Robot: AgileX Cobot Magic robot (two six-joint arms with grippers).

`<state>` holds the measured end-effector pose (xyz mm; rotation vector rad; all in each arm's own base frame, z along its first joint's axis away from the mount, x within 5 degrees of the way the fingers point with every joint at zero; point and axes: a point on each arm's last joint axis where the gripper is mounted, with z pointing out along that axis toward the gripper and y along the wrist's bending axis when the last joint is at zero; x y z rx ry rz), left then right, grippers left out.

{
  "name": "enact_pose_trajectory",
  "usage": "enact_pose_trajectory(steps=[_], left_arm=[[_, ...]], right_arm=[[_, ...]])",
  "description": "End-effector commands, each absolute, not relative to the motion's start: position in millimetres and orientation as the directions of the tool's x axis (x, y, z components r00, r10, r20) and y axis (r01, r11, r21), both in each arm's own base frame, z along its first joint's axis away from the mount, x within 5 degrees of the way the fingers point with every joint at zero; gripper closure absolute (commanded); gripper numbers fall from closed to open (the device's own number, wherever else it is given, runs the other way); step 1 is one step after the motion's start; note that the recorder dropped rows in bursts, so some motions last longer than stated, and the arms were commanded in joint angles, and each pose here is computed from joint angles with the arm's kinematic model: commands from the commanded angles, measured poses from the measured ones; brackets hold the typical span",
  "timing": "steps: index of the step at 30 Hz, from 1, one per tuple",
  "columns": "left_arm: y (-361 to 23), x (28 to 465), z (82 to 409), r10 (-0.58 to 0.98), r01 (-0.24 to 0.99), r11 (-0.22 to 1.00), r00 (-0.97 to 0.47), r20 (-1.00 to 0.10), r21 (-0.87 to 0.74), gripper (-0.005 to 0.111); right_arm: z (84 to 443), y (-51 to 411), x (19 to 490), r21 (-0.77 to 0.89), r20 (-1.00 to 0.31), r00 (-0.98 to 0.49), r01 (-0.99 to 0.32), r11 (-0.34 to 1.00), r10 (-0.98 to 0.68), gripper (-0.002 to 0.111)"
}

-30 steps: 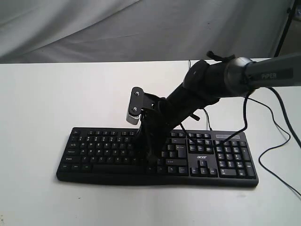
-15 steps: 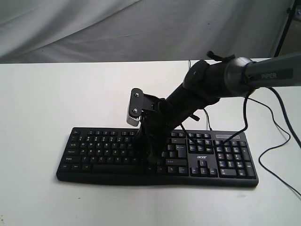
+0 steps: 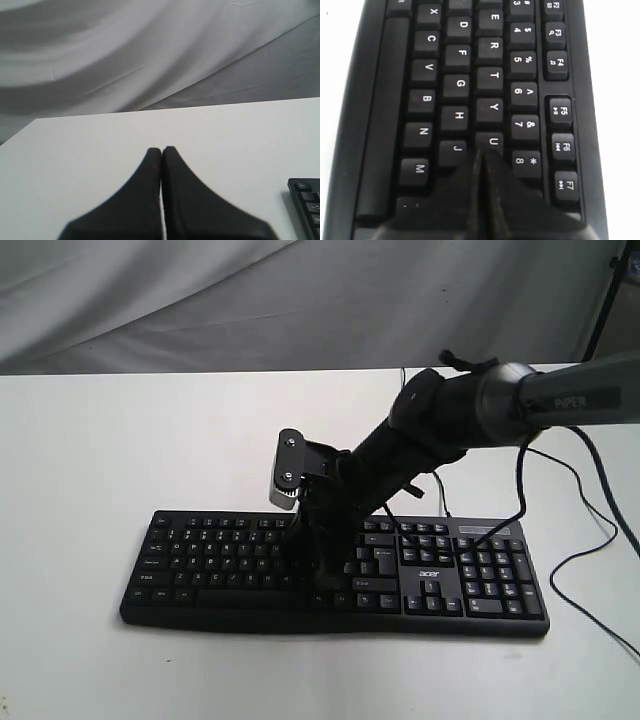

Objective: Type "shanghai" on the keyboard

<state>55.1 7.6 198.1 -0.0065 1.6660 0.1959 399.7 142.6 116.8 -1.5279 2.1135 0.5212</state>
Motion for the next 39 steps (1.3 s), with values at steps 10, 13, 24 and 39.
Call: enact_pose_trajectory(steps=[10, 13, 24, 39], left_arm=[[7, 56, 196, 0.108, -0.116, 0.986, -0.111, -0.988, 0.121, 0.106], [7, 56, 196, 0.108, -0.116, 0.986, -0.111, -0.988, 0.121, 0.106], [7, 56, 196, 0.108, -0.116, 0.986, -0.111, -0.988, 0.121, 0.106], [7, 56, 196, 0.108, -0.116, 0.986, -0.111, -0.988, 0.121, 0.106]], right_arm=[[161, 141, 398, -0.039, -0.626, -0.242, -0.940, 0.339, -0.742, 0.108], [161, 141, 398, -0.039, -0.626, -0.242, -0.940, 0.339, -0.741, 0.108], [169, 141, 397, -0.053, -0.635, -0.232, -0.939, 0.341, -0.737, 0.108], [249, 137, 384, -0.094, -0.742, -0.266, -0.868, 0.488, -0.616, 0.108]])
